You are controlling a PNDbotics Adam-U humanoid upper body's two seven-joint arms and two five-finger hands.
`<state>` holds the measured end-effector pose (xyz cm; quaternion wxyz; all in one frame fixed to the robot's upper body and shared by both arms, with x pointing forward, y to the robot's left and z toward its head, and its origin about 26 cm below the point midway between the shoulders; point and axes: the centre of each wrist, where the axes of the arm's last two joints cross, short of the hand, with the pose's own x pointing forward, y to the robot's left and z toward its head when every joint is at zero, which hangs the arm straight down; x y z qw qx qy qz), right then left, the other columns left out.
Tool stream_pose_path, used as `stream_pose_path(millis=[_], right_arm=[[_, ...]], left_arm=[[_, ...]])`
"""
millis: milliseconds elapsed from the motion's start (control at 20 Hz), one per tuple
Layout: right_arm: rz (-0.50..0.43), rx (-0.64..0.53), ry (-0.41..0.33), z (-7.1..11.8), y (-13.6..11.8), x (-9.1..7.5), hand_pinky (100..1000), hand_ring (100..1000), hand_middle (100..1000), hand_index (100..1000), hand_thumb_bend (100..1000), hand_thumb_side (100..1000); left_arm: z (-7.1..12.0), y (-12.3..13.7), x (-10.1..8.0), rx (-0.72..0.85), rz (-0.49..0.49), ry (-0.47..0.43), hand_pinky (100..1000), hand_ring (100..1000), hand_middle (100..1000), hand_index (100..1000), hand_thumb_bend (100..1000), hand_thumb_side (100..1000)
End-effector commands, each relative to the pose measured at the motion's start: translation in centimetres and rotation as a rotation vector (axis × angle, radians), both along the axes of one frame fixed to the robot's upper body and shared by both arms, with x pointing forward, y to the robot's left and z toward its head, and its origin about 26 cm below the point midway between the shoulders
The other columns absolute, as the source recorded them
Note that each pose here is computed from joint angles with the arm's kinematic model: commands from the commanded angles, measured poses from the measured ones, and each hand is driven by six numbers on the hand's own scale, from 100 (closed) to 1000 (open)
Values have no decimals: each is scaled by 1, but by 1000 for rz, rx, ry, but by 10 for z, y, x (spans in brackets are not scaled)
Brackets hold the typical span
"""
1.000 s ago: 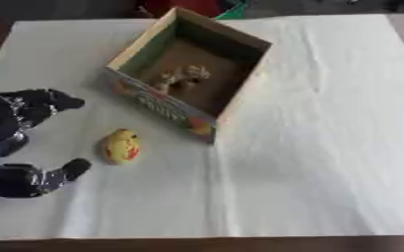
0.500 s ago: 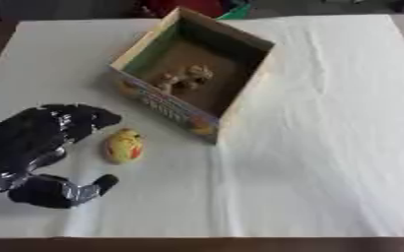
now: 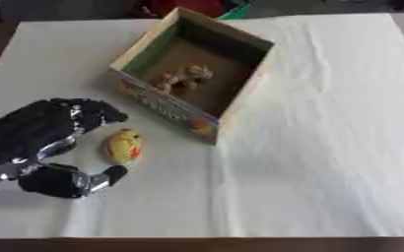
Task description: Pick up objects on the table and place them in the box.
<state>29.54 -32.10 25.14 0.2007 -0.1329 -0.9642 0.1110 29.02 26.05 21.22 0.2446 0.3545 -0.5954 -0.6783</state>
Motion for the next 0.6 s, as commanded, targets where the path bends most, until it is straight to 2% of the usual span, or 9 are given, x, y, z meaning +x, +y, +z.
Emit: stream_pose_path(millis=[50,200,450,600], right_arm=[[-1,-40,-32,12,-3,-5,797,1000,664,795,100,856],[0,-37,-31,12,-2,-4,797,1000,663,795,100,857],[-3,-29,-26,11,-2,-4,797,1000,661,795,100,857],[-6,-27,-23,10,-2,-4,797,1000,660,795,100,858]], left_arm=[[15,0,0,46,11,-35,640,828,802,924,335,898],[15,-1,0,76,26,-8,642,827,801,918,344,904],[14,-2,0,87,54,85,644,815,785,895,364,923],[30,-4,4,148,95,169,643,815,785,897,363,921]])
